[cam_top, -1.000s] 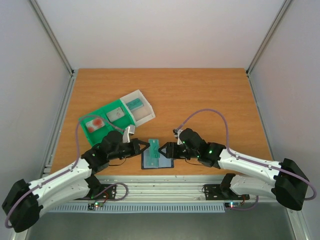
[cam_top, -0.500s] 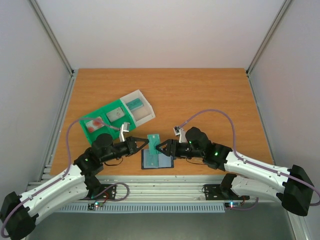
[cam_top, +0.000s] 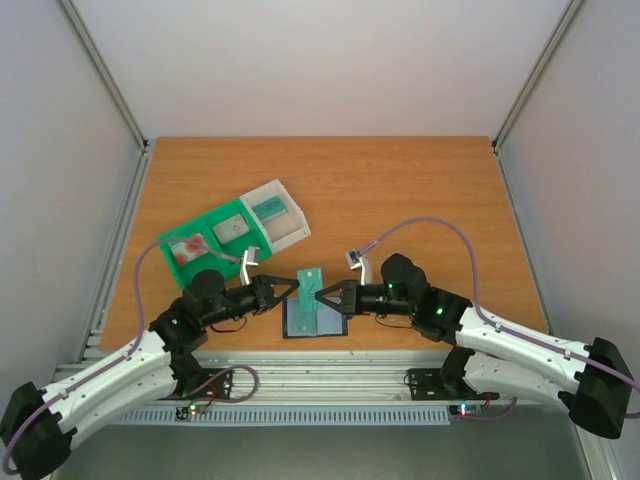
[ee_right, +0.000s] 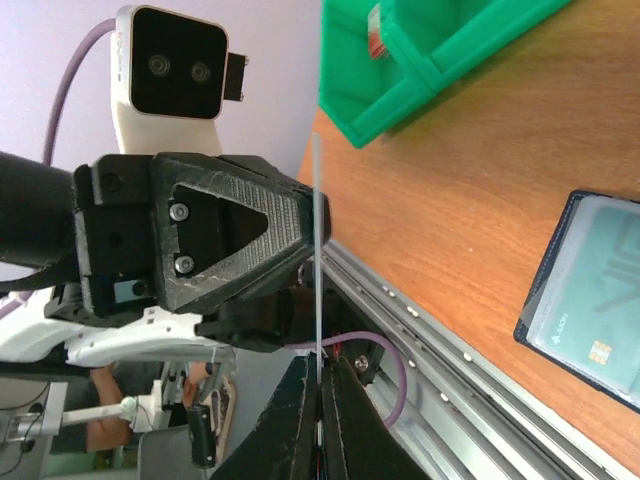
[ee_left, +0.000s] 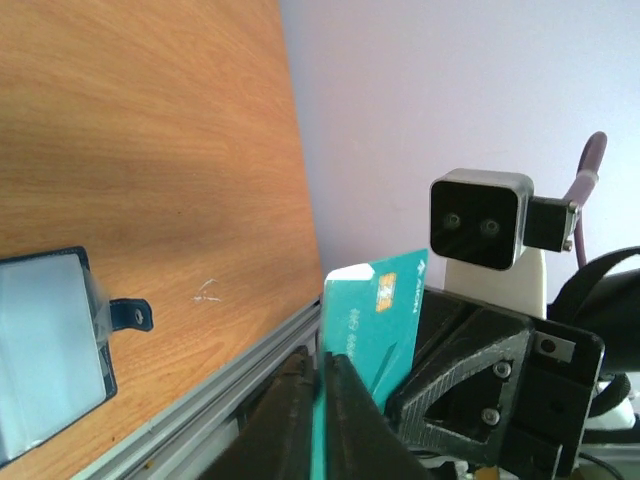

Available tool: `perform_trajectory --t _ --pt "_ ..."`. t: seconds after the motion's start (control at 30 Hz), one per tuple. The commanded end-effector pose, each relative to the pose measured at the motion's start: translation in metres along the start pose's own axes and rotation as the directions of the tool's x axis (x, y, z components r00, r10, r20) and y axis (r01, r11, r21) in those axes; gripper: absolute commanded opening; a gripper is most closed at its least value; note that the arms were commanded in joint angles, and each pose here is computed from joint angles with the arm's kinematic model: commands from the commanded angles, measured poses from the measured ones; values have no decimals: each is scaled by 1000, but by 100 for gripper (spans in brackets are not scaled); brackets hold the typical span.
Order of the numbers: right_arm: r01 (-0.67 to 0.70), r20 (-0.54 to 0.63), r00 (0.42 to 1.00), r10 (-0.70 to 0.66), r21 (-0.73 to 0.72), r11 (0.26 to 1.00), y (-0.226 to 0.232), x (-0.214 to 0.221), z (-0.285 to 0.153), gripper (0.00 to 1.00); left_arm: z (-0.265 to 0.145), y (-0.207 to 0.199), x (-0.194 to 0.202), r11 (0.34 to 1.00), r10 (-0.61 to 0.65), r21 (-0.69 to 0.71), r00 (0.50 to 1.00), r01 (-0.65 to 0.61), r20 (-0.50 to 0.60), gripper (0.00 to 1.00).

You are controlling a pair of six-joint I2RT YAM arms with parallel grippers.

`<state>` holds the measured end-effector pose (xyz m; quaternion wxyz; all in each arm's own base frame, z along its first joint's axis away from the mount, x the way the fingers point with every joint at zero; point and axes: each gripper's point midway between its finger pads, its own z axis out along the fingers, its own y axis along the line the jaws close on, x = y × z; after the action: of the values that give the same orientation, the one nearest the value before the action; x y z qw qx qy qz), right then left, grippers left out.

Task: Take the credit cards out of the card holder

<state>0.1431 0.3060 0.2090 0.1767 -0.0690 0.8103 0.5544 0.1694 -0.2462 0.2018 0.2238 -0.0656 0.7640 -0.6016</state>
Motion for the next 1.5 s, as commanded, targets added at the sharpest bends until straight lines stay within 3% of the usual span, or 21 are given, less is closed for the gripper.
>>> perform_trajectory --t 0.0,0.2,0.27,0.37,0.7,1.1,1.2,1.37,1.47 --pt "96 -21 995 -97 -33 995 6 7 -8 1 -3 -19 2 996 42 84 999 -41 -9 14" --pt "219 -156 962 -225 -56 974 16 29 -21 1 -12 -34 19 979 191 91 974 -181 -120 48" --pt "249 -197 945 -262 -90 964 22 37 -27 1 -19 -38 27 970 238 92 958 -225 -160 55" --pt "282 -254 915 -314 -155 947 33 50 -36 1 -31 -44 37 950 313 98 925 -298 -215 57" --pt "282 -356 864 -357 -246 927 52 63 -41 1 -50 -61 63 910 414 171 834 -377 -366 40" --pt "248 -387 853 -351 -291 924 58 67 -36 1 -50 -58 71 904 427 190 802 -383 -418 34" --pt "240 -392 853 -345 -293 925 58 67 -34 1 -49 -58 72 904 426 200 799 -377 -424 26" --pt "233 -400 855 -329 -270 934 53 67 -31 3 -46 -59 72 902 432 216 799 -374 -418 1" --pt "228 -402 858 -320 -260 938 52 66 -31 6 -45 -55 72 907 420 203 804 -368 -420 0"
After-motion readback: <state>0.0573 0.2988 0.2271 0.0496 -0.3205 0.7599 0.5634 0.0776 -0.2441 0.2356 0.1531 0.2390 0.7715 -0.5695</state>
